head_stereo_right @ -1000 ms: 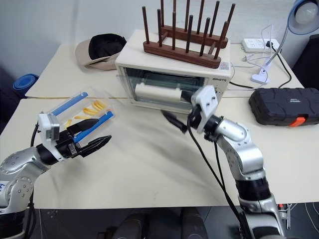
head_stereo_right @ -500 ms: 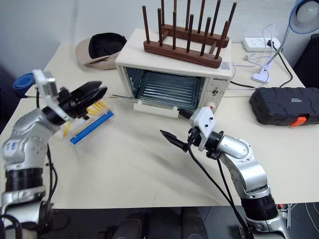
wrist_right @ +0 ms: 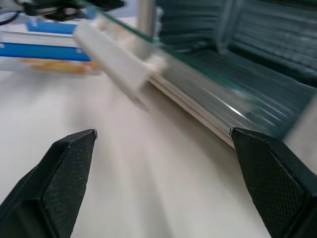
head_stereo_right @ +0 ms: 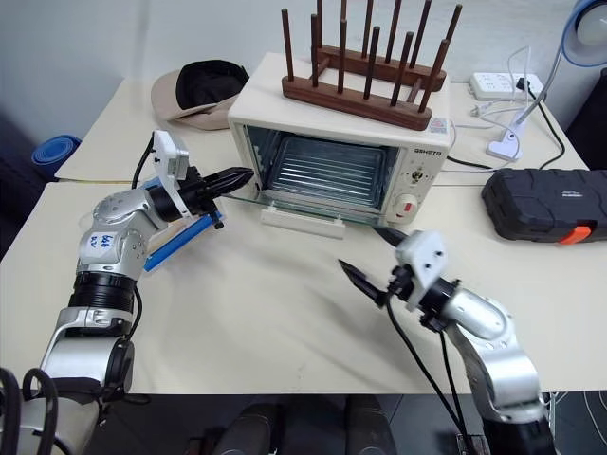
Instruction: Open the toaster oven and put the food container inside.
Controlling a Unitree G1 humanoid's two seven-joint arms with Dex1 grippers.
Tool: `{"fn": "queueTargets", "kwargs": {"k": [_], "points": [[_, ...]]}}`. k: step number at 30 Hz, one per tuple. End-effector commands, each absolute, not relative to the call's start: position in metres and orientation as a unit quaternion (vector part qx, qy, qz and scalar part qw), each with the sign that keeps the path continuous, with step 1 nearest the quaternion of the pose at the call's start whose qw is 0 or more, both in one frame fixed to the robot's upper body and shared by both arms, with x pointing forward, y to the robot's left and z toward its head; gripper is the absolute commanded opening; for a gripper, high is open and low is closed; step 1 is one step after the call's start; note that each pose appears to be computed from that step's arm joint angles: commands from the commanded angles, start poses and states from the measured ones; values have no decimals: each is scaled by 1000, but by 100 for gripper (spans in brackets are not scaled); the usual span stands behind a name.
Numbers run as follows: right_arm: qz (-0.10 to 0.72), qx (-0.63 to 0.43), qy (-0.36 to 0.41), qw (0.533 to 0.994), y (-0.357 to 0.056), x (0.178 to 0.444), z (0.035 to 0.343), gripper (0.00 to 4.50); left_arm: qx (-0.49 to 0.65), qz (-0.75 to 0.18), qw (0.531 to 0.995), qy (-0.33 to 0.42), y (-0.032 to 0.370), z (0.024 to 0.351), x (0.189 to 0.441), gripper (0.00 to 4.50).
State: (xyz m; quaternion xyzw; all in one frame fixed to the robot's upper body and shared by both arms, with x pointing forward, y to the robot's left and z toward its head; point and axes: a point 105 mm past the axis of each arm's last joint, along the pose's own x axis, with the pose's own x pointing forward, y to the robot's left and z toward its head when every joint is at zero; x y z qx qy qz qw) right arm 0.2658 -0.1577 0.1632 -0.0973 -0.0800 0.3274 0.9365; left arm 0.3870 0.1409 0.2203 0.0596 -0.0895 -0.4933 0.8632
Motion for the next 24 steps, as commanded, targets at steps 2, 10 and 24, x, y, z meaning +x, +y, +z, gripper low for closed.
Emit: {"fn": "queueTargets", "kwargs": {"k": [2, 10, 24], "points": [[273, -110, -81, 952, -192, 226, 168, 450, 131, -532, 833, -76, 136, 207, 371, 2], [268, -146, -56, 951, -212, 202, 166, 450, 234, -507, 827, -61, 126, 167, 354, 2], [464, -110, -170, 862, -160, 222, 181, 450, 0, -289, 946, -147, 206, 218, 285, 172]]}}
